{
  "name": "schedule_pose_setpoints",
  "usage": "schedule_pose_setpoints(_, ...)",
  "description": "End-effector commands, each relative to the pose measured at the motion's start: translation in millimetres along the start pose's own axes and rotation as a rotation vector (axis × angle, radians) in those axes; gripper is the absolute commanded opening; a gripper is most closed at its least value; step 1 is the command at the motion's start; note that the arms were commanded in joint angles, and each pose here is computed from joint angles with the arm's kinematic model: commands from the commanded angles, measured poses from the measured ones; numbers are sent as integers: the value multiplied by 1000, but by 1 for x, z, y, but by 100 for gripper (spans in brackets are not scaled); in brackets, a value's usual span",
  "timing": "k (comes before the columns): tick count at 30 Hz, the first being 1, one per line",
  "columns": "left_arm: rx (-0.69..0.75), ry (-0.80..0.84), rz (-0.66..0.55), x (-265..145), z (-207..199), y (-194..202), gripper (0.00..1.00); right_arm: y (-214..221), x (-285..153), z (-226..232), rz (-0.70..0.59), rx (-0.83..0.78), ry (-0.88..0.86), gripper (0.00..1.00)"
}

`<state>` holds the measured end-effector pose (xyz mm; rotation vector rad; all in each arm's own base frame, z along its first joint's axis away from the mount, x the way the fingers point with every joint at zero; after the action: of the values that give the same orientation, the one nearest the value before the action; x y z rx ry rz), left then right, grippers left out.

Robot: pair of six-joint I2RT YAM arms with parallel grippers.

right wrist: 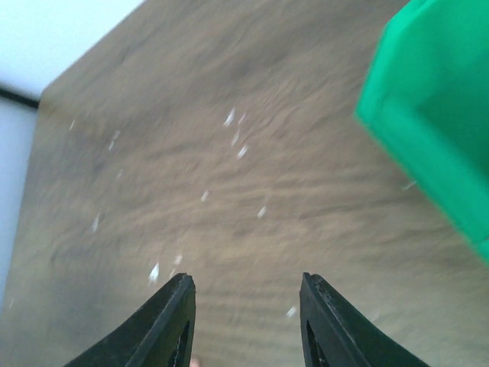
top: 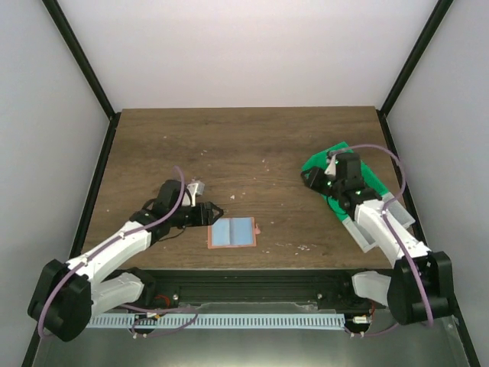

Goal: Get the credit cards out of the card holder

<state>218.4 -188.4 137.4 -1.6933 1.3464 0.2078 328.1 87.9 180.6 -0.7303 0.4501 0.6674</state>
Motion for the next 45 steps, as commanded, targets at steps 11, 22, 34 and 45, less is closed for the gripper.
schedule_pose_setpoints(11, -135, -17, 86, 40, 35, 31, 52, 161, -5, 69, 415, -97, -252, 39)
schedule_pose_setpoints(22, -150, 25, 129, 53, 37, 41, 29, 228, 0, 92, 579, -181, -273, 39)
schedule_pose_setpoints(34, -117, 96, 74, 34, 12, 20, 44, 247, 24, 83, 654, -194, -204, 37)
schedule_pose_setpoints(45, -151, -16, 142, 44, 41, 52, 36, 256, 54, 66, 654, -201, -110, 37)
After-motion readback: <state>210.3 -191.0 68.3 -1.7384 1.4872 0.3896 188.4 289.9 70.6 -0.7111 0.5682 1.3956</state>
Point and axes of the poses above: each gripper's point midway between its finger pads, its own x axis out along the fingers, its own z axis along the line the jaws close on, y = z × x, the point moved 3 cm from there along -x, back along the fingers, and after that the axes turned 9 degrees about x, right-handed, at the moved point
